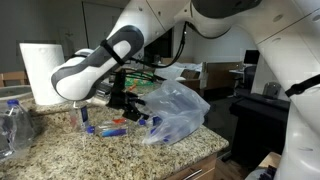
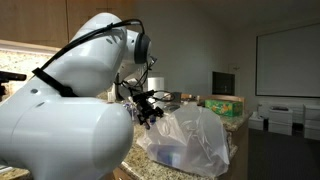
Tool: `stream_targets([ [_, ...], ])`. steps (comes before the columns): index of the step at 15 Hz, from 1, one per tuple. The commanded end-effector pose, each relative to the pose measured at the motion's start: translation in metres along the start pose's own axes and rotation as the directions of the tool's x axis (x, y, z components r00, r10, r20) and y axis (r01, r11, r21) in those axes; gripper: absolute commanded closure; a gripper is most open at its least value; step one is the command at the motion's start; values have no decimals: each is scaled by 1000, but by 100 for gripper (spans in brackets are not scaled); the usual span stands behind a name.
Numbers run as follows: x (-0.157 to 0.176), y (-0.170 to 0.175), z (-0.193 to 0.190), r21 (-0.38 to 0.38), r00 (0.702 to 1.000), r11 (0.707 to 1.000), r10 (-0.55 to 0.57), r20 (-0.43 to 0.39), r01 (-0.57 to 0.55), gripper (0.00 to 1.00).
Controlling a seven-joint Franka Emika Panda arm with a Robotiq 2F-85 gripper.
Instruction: Put two of the bottles on the counter in the plastic bag
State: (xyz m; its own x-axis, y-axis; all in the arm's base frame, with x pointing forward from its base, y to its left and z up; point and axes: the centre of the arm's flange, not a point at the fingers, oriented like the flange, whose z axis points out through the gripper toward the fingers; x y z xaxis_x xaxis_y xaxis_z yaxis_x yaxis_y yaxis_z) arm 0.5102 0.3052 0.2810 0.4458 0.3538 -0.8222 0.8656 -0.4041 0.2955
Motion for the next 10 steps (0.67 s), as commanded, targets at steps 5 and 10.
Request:
stream_targets([
  [5, -35, 1, -71, 223, 942, 971, -4, -337, 84, 0],
  [10, -27, -13, -101, 332, 823, 937, 105, -558, 106, 0],
])
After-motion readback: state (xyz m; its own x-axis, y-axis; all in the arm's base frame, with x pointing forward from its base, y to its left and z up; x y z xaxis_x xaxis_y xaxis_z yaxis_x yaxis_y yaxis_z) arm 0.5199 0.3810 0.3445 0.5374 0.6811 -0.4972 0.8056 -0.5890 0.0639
